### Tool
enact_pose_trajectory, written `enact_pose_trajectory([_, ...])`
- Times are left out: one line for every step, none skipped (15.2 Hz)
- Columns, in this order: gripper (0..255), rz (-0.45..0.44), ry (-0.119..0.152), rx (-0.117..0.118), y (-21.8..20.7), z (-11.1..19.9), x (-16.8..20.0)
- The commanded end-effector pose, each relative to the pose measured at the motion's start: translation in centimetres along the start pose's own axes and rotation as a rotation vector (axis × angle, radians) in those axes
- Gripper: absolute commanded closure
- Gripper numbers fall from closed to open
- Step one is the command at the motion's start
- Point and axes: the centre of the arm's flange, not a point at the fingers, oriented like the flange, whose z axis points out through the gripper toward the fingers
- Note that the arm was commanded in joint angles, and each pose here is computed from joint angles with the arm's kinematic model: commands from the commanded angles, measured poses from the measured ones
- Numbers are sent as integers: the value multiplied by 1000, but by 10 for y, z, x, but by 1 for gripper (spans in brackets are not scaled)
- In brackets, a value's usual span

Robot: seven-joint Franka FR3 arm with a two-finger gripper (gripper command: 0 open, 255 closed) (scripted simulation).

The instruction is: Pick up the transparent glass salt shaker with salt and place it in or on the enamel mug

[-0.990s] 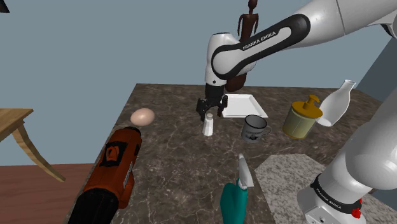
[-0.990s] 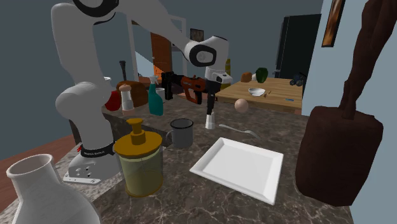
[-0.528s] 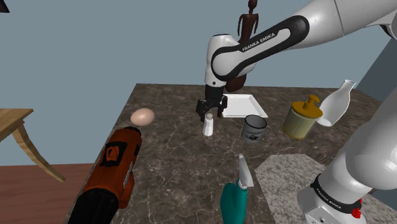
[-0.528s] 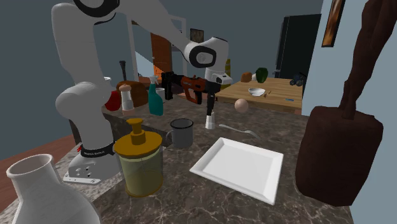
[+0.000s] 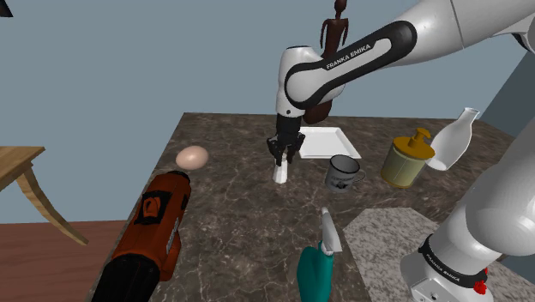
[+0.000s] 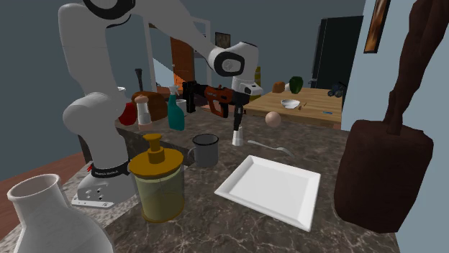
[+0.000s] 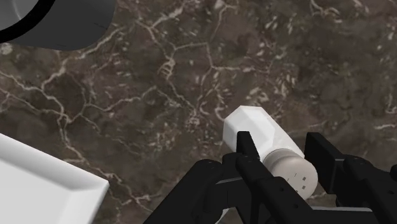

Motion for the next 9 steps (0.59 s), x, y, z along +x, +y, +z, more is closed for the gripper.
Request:
enact_pose_trajectory([255,0,-1,0,0,0,0])
enact_pose_trajectory([255,0,-1,0,0,0,0])
enact_pose_trajectory([255,0,-1,0,0,0,0])
enact_pose_trajectory([255,0,-1,0,-1,-5,-1])
enact_pose_trajectory([255,0,-1,0,-1,-10,-2])
enact_pose_trajectory([255,0,-1,0,-1,-15,-2])
enact_pose_trajectory([255,0,-1,0,-2,-20,-3])
enact_pose_trajectory([255,0,-1,0,-2,-26,-3])
enact_pose_trajectory([255,0,-1,0,-3,-31,-4])
